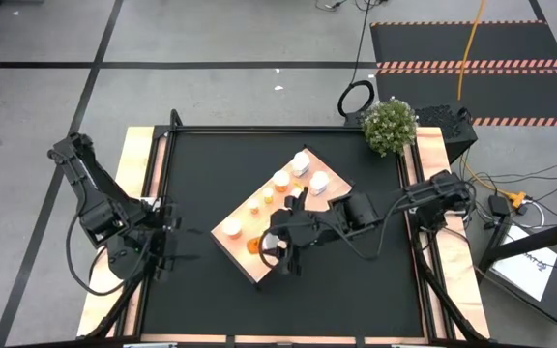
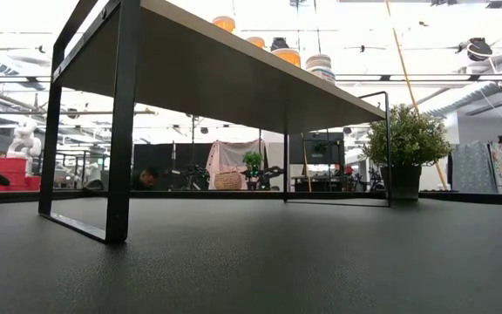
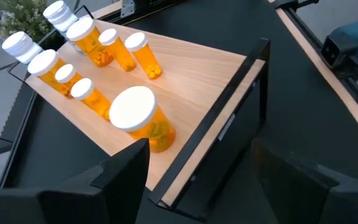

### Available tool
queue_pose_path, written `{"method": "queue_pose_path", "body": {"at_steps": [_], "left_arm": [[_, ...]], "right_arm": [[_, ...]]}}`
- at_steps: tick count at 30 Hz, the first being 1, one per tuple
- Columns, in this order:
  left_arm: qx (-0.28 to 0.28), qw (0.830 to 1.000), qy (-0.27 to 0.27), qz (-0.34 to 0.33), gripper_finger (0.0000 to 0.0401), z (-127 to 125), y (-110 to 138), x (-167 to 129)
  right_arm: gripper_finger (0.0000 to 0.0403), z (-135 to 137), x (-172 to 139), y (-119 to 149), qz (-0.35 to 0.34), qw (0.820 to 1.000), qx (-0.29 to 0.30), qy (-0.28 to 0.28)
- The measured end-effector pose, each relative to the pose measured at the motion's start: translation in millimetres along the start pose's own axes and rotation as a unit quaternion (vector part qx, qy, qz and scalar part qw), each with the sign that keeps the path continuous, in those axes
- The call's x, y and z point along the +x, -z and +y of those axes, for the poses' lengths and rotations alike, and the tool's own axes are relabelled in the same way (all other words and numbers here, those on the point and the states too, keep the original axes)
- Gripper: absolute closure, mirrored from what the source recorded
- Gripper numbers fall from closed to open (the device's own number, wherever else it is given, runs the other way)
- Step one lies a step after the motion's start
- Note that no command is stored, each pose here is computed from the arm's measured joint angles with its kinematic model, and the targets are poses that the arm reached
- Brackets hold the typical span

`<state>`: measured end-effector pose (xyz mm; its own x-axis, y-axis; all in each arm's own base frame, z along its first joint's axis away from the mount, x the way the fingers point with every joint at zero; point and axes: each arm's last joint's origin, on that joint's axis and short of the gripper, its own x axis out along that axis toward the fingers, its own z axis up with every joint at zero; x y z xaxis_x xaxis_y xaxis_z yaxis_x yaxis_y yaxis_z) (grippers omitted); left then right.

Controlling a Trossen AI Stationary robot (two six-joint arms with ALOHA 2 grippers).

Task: Pick and place medicine bottles onto shelf by color
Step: Put the large orange pill bottle on the shelf

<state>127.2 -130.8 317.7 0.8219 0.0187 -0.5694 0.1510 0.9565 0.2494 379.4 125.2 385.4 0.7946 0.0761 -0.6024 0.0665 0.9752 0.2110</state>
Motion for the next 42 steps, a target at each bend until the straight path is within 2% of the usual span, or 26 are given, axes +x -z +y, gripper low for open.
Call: {"method": "queue_pose_path", "body": {"at_steps": [5, 10, 21, 27, 35, 38, 42], "left_arm": [[-0.002, 1.000, -0.016, 0.005, 0.0121, 6, -1, 4], [-0.014, 0.999, -0.029, 0.009, 0.0121, 11, -2, 8], [-0.020, 0.999, -0.037, 0.013, 0.0121, 14, -3, 10], [-0.014, 0.999, -0.036, 0.013, 0.0121, 14, -2, 10], [-0.014, 0.999, -0.036, 0.013, 0.0121, 14, -2, 10], [-0.015, 0.999, -0.036, 0.013, 0.0121, 14, -2, 10], [-0.015, 0.999, -0.036, 0.012, 0.0121, 14, -3, 10]], "right_arm": [[0.0196, -6, 3, -7, -0.021, 0.999, -0.025, 0.001], [0.0196, -2, 16, -6, -0.033, 0.997, -0.077, -0.003], [0.0193, -4, 67, 20, 0.048, 0.993, -0.105, 0.023], [0.0192, -9, 68, 26, 0.083, 0.990, -0.113, 0.035], [0.0191, -9, 67, 29, 0.098, 0.982, -0.158, 0.033], [0.0191, -12, 68, 27, 0.095, 0.984, -0.148, 0.035], [0.0191, -18, 69, 24, 0.089, 0.992, -0.078, 0.041]]}}
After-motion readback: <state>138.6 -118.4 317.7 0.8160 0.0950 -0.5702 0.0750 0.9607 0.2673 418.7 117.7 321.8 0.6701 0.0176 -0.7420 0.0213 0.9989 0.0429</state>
